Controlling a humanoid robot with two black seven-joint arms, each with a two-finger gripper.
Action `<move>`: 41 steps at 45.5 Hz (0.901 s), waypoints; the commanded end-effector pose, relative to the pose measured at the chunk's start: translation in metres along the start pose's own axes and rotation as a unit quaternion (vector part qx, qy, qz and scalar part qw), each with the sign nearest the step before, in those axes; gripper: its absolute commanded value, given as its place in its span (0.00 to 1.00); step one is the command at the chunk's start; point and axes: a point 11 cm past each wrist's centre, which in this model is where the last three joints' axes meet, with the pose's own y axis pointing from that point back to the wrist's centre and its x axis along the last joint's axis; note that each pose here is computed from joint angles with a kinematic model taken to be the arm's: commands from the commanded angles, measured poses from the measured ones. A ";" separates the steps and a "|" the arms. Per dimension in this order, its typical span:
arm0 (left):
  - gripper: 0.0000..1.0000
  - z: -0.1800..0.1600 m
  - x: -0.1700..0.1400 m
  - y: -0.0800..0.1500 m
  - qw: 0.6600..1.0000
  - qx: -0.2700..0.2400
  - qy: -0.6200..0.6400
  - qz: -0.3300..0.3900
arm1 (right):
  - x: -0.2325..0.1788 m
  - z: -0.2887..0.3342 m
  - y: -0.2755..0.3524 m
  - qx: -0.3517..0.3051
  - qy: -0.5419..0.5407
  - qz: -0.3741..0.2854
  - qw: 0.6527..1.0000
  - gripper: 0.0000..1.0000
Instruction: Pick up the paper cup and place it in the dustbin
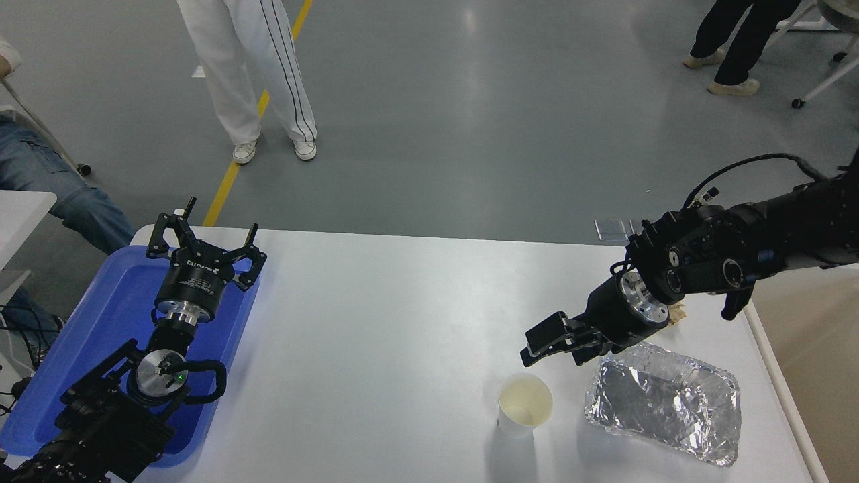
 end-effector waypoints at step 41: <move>1.00 0.000 0.000 0.000 1.000 0.001 0.000 0.000 | -0.031 0.017 -0.047 0.005 -0.007 0.013 1.000 0.97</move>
